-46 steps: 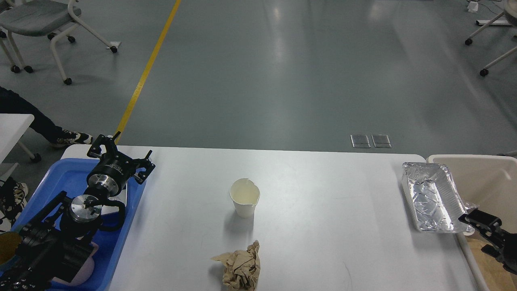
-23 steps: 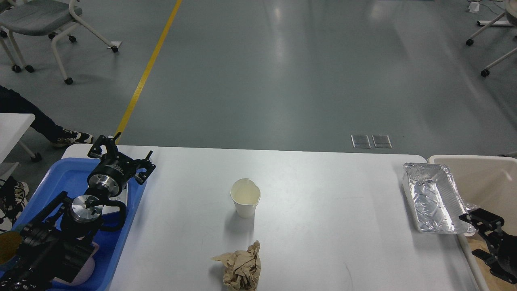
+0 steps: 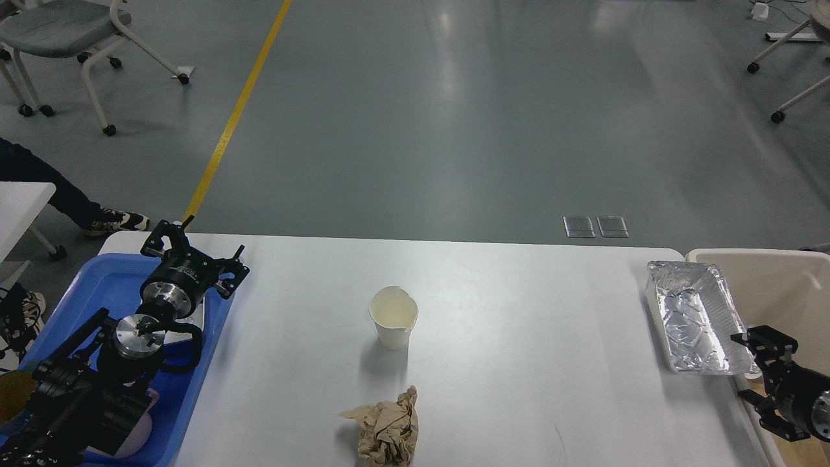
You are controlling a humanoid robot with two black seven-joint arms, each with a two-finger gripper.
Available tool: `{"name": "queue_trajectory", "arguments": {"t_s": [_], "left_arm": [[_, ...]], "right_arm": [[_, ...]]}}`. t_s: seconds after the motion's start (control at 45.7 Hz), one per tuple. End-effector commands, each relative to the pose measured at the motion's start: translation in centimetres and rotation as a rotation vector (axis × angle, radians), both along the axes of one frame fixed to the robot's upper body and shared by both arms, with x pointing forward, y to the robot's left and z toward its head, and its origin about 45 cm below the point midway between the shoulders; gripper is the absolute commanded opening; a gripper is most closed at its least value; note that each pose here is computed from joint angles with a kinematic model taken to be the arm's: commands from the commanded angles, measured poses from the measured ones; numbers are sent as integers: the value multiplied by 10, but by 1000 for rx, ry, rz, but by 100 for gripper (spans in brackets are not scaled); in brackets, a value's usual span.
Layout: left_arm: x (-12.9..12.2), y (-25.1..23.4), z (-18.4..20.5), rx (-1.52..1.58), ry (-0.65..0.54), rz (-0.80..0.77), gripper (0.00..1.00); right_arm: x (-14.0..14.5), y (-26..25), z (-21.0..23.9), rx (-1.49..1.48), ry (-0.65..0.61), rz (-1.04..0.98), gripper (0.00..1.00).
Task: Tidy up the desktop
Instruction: 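Lower the right gripper to the edge of the foil tray in the box, then grasp and lift the foil tray with the right gripper out of the box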
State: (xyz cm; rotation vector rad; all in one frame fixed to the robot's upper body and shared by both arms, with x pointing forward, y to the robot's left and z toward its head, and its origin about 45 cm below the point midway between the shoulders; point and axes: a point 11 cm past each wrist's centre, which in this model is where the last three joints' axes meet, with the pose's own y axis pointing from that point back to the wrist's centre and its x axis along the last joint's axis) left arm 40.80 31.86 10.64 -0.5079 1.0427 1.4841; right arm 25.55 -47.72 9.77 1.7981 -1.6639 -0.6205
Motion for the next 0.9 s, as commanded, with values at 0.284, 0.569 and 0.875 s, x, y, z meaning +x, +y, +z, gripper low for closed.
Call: {"name": "queue_trajectory", "arguments": {"t_s": [0.284,0.569,0.875], "left_arm": [[-2,1,-3,2,11,6,97],[-4,2,-5,3,17,7,97],[-3,2,-4,3,15,7,97]], "right_arm": [[9,12,-17,12,22,11,100],[19,12,-23,17,16,-15,100],[29,14,-33,9,22,-33,89]]}}
